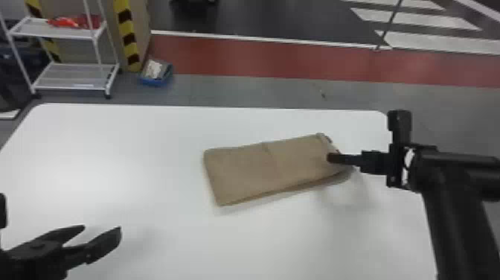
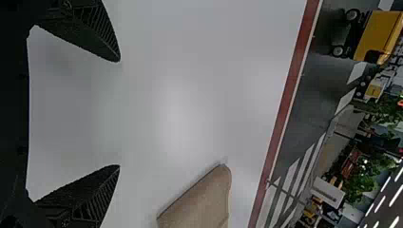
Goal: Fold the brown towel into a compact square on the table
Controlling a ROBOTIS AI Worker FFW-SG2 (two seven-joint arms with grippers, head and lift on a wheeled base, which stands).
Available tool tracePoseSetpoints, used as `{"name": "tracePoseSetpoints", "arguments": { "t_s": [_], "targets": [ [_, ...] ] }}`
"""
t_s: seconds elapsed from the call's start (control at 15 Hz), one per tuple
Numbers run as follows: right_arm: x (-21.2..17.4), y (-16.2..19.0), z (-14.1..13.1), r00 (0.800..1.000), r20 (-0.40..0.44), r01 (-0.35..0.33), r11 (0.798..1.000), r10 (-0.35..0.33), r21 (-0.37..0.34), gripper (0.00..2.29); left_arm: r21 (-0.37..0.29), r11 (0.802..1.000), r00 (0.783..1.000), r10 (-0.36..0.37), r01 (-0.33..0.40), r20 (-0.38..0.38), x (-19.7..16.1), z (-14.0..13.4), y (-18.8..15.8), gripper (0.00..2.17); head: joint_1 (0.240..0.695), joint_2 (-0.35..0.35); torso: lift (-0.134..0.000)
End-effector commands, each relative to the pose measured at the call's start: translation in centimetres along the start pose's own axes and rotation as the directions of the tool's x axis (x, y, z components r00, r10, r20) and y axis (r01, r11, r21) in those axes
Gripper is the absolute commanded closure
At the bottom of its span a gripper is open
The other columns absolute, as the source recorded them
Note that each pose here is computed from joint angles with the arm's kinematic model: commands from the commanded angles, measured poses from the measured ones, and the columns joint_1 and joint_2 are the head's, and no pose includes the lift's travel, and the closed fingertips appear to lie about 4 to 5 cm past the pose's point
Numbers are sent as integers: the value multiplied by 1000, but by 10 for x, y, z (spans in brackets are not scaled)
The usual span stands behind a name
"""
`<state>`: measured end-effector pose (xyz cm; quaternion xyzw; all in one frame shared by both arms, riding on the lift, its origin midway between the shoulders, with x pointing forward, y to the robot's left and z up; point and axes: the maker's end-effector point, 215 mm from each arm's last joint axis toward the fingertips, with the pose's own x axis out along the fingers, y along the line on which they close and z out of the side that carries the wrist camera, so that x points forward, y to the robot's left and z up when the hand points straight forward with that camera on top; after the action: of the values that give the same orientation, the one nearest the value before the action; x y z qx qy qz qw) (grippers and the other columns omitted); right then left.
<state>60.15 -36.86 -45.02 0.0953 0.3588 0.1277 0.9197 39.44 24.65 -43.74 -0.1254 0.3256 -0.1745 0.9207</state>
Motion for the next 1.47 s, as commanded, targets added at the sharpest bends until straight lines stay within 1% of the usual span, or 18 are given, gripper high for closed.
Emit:
{"name": "tracePoseSetpoints", "arguments": {
  "t_s": [0.0, 0.07, 0.2, 0.27, 0.33, 0.4, 0.53, 0.6, 0.73, 0.87, 1.0, 1.07, 1.13, 1.2, 1.33, 1.4],
  "targets": [
    [4, 3, -2, 1000, -1, -7, 1000, 7, -3, 387, 3, 1000, 1000, -1, 1, 7, 0, 1, 0, 83, 695, -137, -123],
    [4, 3, -2, 1000, -4, -5, 1000, 5, -7, 410, 2, 1000, 1000, -1, 1, 7, 0, 1, 1, 83, 695, -134, -123],
    [4, 4, -4, 1000, -6, -13, 1000, 13, 0, 566, 3, 1000, 1000, 0, 0, 7, 0, 1, 1, 83, 695, -130, -123],
    [4, 4, -5, 1000, -7, -16, 1000, 16, 2, 593, 2, 1000, 1000, 0, 0, 6, 0, 0, 2, 83, 695, -130, -123],
    [3, 3, -7, 1000, -7, -21, 1000, 21, 8, 724, 0, 1000, 1000, 0, 0, 7, 0, 0, 2, 83, 695, -129, -123],
    [4, 6, -7, 999, -2, -32, 999, 32, 17, 940, 2, 1000, 1000, 0, -1, 8, 0, 0, 2, 83, 695, -128, -123],
    [0, 1, -5, 999, 13, -35, 999, 35, 38, 1204, 4, 1000, 1000, 0, -1, 10, 0, 1, 2, 83, 695, -127, -123],
    [-2, 0, -8, 999, 19, -40, 998, 39, 49, 1241, 4, 1000, 1000, 0, -1, 10, 0, 1, 2, 83, 695, -127, -123],
    [-10, 8, 0, 995, 63, -82, 994, 78, 73, 1244, 7, 1000, 1000, 0, 0, 14, 0, 3, 2, 83, 695, -130, -123],
    [-40, 13, 20, 985, 137, -120, 987, 105, 106, 1244, 5, 1000, 1000, 3, -3, 13, -1, 3, 3, 83, 695, -130, -123],
    [-74, 25, 42, 972, 182, -173, 975, 146, 140, 1241, 6, 1000, 1000, 5, -6, 17, -1, 4, 5, 83, 695, -132, -123],
    [-92, 27, 52, 967, 203, -186, 970, 154, 153, 1241, 7, 1000, 1000, 4, -4, 16, -1, 5, 3, 83, 695, -134, -123],
    [-104, 31, 63, 959, 231, -203, 969, 167, 143, 1241, 7, 1000, 1000, 5, -5, 18, -2, 6, 4, 83, 695, -134, -123],
    [-112, 35, 69, 954, 245, -215, 965, 175, 148, 1241, 9, 1000, 1000, 3, -3, 20, -1, 7, 3, 83, 695, -136, -123],
    [-113, 49, 75, 947, 250, -239, 961, 200, 136, 1241, 9, 1000, 1000, 3, -3, 18, -1, 7, 2, 87, 695, -143, -123],
    [-112, 61, 79, 939, 259, -266, 954, 225, 137, 1241, 10, 1000, 1000, 4, -4, 18, -1, 7, 3, 87, 695, -141, -123]
  ]
}}
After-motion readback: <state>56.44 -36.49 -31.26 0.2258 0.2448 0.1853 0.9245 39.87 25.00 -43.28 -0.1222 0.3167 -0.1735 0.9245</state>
